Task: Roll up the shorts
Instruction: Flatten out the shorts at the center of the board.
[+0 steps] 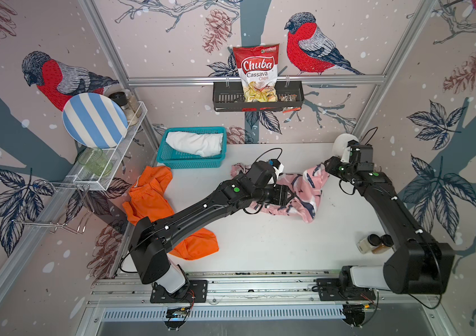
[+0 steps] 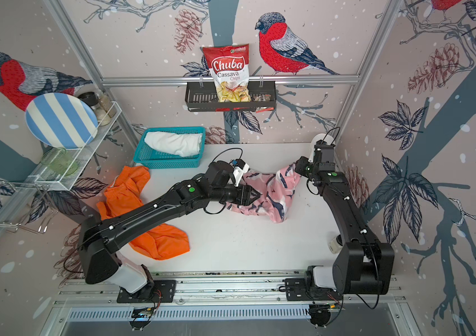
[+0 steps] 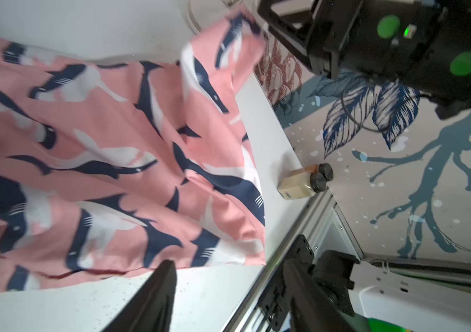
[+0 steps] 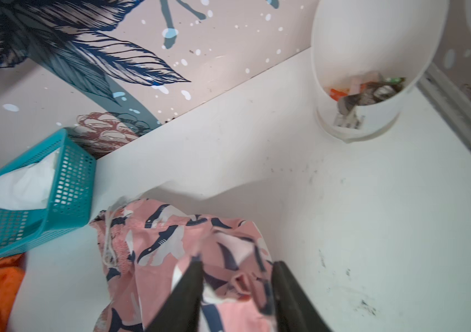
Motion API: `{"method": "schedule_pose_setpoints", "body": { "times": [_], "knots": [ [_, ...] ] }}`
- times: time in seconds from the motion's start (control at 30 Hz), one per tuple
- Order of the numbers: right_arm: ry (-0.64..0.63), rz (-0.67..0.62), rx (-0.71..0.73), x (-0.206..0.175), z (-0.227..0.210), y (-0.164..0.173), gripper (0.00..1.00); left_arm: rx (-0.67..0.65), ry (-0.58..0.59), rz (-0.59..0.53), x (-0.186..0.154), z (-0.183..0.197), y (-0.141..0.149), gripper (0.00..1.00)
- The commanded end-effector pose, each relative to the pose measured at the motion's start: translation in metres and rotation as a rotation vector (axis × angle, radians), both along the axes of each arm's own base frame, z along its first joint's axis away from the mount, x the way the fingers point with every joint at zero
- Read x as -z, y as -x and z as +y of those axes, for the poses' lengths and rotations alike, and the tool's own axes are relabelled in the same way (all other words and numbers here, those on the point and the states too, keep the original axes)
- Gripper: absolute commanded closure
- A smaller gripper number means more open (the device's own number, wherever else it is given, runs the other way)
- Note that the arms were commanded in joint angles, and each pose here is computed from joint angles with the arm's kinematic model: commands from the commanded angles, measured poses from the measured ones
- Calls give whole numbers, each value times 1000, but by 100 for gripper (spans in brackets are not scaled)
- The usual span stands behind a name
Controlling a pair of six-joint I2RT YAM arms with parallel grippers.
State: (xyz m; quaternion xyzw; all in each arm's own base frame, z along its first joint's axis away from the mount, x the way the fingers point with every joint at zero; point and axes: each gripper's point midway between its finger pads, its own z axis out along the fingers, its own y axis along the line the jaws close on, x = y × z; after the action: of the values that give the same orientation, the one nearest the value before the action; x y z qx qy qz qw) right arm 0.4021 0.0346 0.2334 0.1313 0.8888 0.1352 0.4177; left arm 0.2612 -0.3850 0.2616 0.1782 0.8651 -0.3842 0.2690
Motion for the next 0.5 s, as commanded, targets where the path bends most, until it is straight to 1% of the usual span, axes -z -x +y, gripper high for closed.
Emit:
{"method": "schedule_pose_setpoints", "body": {
  "times": [0.0,0.07,0.13,0.23,0.33,0.4,0.47],
  "knots": [
    [95,51,77,14,-21,21,39,-178,-81,-46,9,42,-34,32],
    [79,84,56,28,-17,32,37,-247,-119,-10,27,70,-51,33],
    [47,86,22,33,-6,46,37,-317,-160,29,51,97,-64,33],
    [7,132,-34,53,15,65,37,-360,-188,127,91,123,-77,35],
    [6,155,-67,67,30,80,37,-362,-163,200,123,131,-85,36],
    [4,167,-82,72,35,86,37,-342,-111,244,140,127,-90,37],
    [-2,175,-93,75,39,91,37,-330,-100,275,156,124,-95,38]
  ]
}}
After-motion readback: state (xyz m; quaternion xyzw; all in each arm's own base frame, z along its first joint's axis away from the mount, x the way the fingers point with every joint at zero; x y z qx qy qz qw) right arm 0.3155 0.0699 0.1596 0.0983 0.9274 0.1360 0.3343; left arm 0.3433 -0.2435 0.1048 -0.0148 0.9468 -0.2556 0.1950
